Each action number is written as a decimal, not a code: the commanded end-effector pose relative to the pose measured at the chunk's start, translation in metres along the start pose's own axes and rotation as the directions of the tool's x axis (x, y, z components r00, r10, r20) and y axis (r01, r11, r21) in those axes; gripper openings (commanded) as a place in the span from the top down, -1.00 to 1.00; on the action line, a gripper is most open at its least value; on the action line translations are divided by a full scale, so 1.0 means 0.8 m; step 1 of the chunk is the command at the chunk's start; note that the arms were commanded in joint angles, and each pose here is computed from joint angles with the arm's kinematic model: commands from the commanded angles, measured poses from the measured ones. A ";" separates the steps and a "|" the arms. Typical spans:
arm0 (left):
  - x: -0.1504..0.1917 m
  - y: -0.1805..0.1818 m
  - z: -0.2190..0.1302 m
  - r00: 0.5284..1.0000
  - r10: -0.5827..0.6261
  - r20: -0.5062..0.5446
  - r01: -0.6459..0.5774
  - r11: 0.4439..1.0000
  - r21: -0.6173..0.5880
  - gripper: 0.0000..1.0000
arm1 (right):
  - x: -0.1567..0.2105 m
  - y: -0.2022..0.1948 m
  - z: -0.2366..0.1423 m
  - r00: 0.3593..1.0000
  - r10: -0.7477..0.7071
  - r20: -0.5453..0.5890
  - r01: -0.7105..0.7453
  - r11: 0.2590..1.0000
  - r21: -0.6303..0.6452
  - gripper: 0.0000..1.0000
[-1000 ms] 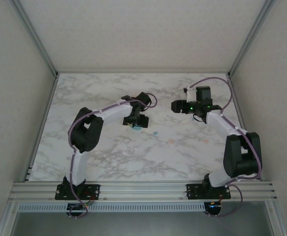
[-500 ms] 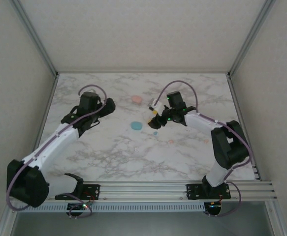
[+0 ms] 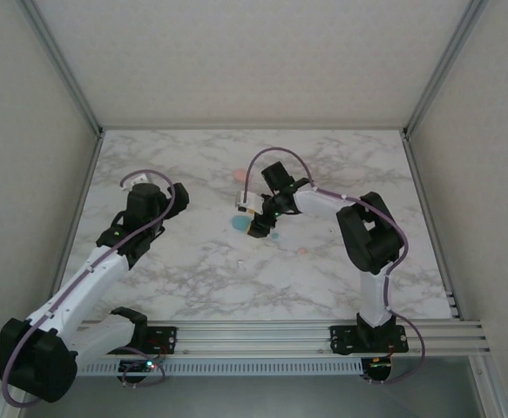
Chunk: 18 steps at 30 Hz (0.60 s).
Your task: Insert the wireless bluetooth earbuds into the charging case
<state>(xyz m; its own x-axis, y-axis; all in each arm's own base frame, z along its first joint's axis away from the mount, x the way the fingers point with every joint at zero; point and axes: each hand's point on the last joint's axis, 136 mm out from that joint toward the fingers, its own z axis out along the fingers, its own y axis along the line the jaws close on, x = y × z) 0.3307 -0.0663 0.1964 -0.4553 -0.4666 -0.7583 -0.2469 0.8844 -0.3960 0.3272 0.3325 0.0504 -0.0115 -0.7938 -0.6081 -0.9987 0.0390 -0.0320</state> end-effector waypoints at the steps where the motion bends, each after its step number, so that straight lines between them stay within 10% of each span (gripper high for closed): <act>1: -0.009 0.013 -0.003 0.999 0.006 0.035 -0.005 0.999 -0.041 -1.00 | 0.007 0.003 0.015 0.998 -0.004 -0.057 0.003 1.000 -0.023 -0.39; 18: -0.001 0.018 0.003 1.000 0.015 0.002 -0.015 0.998 -0.062 -1.00 | 0.014 0.001 0.041 0.991 0.050 -0.122 -0.053 0.998 -0.022 0.11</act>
<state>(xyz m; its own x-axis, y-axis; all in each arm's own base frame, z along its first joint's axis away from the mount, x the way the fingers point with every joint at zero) 0.3310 -0.0601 0.1937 -0.4529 -0.4618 -0.7626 -0.2684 0.8863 -0.3773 0.3327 0.3447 0.0213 -0.0541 -0.8498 -0.5243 -0.9980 0.0625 0.0016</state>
